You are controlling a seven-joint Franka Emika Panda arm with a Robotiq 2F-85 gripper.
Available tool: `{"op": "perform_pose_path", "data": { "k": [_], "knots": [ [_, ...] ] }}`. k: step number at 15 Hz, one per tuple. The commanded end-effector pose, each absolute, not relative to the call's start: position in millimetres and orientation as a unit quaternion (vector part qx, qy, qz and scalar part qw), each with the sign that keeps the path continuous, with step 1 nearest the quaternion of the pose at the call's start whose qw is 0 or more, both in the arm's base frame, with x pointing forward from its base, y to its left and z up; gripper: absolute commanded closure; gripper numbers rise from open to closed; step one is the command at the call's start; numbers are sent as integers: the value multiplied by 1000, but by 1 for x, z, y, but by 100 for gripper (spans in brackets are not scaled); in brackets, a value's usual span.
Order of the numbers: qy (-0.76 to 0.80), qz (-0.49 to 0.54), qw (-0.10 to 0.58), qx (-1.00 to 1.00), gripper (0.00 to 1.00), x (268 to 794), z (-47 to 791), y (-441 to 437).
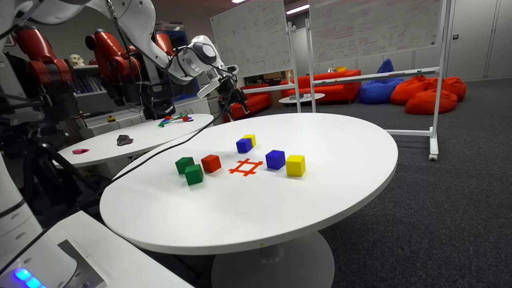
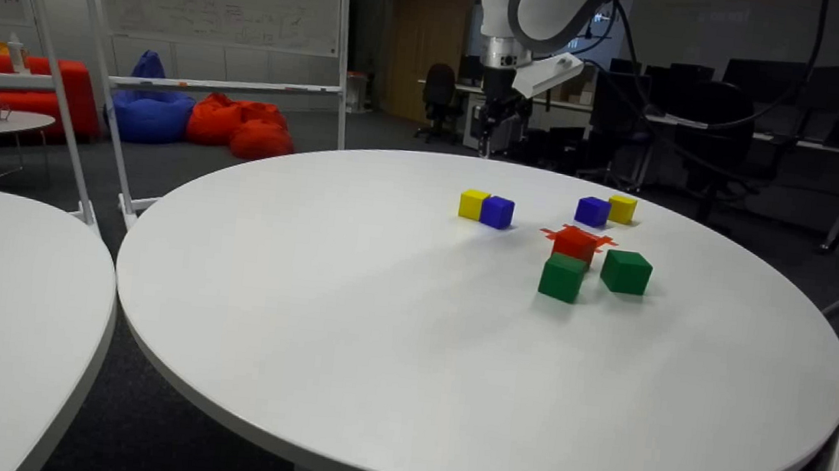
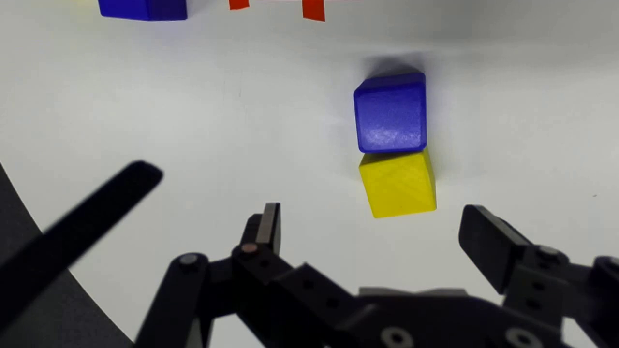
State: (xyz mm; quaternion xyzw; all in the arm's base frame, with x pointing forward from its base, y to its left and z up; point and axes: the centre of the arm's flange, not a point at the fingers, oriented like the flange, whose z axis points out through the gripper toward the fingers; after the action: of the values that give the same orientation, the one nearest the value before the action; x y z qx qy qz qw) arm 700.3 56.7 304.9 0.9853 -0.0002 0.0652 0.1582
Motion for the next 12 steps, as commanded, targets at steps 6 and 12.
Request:
{"op": "perform_pose_path", "data": {
  "k": [6, 12],
  "knots": [
    [7, 72, 172, 982, 0, 722, 320, 52],
    [9, 72, 169, 983, 0, 724, 319, 53]
  ]
}}
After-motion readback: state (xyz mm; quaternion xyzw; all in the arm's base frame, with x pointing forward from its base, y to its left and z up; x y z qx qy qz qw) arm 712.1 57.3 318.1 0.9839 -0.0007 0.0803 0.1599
